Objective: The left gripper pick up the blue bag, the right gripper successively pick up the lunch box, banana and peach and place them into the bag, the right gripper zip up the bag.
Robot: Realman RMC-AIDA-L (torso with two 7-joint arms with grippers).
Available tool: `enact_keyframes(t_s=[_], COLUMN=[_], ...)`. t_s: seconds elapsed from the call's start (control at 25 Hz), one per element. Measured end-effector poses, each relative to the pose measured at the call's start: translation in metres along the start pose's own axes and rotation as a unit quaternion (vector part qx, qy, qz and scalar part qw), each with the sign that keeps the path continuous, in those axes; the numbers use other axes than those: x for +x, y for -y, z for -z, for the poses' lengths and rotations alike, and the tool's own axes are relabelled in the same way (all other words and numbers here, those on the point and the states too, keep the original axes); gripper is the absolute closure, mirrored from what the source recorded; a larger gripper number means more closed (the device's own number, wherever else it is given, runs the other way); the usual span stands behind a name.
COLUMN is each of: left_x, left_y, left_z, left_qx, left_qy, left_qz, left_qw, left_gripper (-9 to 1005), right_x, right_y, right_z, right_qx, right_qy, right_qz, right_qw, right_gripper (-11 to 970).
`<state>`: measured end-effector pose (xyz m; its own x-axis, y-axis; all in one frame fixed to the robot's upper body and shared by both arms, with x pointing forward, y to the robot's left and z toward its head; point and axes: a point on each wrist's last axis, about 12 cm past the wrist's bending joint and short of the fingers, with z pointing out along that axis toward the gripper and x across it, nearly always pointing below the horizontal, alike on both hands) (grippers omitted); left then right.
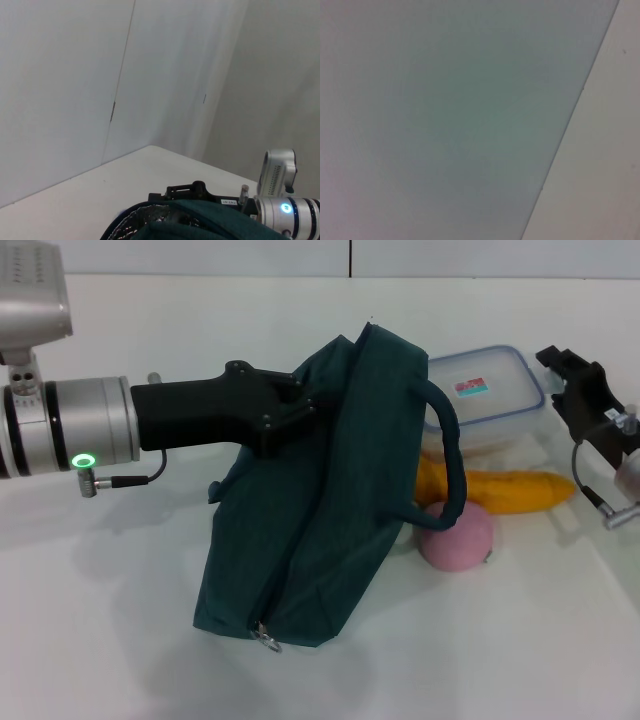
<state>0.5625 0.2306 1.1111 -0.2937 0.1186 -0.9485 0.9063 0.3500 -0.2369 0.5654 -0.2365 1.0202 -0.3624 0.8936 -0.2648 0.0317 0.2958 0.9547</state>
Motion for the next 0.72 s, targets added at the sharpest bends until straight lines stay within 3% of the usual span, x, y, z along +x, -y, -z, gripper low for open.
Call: enact_keyframes(t_s=[0.72], left_x=[0.0005], left_y=[0.0007], left_z=[-0.0010], left_qx=[0.001], left_qy=[0.001], left_qz=[-0.001], left_qw=[1.000], left_gripper=[884], right_x=[0.0032], right_y=[-0.0058], right_z=[-0.0066], right_qx=[-0.006], right_qy=[-0.017], right_qz=[0.013], right_qw=[1.000], right_gripper=[692])
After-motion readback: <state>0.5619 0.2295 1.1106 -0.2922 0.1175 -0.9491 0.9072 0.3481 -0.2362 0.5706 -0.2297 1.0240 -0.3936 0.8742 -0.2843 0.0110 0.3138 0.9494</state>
